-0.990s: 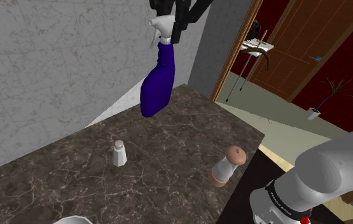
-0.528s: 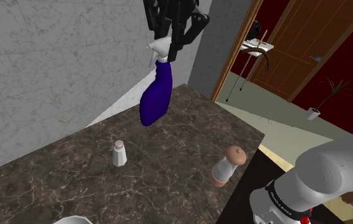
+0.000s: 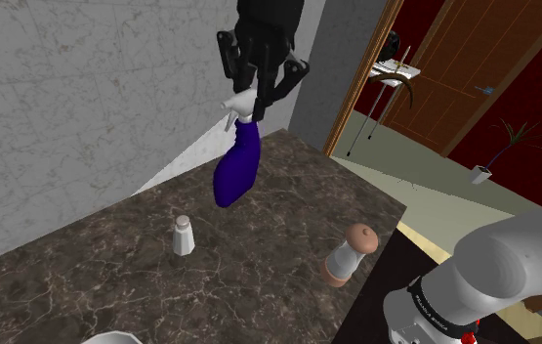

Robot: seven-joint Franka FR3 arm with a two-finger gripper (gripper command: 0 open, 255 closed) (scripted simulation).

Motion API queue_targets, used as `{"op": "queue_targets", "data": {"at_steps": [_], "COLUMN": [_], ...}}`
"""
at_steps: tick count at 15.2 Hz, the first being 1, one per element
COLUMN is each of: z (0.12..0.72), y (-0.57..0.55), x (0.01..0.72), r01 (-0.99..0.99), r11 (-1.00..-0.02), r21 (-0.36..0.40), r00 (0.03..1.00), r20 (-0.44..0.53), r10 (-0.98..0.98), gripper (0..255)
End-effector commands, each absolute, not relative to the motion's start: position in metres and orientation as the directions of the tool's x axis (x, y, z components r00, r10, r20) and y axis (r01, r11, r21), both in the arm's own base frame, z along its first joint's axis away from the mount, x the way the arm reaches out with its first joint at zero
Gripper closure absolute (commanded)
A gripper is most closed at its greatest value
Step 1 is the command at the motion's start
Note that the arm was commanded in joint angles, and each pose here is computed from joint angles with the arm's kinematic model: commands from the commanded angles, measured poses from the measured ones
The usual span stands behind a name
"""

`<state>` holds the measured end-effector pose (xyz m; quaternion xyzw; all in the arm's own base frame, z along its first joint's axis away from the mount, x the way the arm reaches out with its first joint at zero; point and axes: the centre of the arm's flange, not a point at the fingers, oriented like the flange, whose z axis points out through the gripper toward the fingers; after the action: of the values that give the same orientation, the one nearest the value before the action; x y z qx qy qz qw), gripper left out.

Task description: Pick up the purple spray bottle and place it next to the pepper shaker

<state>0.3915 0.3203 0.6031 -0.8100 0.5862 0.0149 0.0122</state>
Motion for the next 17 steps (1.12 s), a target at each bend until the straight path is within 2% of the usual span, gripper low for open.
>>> {"op": "queue_targets", "data": {"at_steps": [1,17], "z": [0.594,0.509], "y": [0.319,0.319], "x": [0.392,0.392], "r01": [-0.95,-0.95], "r11": [-0.312,-0.312], "r21": [-0.003,-0.003], "r00": [0.312,0.312], "r20": [-0.038,-0.038], "r10": [-0.949,-0.949], "gripper": [255,255]}}
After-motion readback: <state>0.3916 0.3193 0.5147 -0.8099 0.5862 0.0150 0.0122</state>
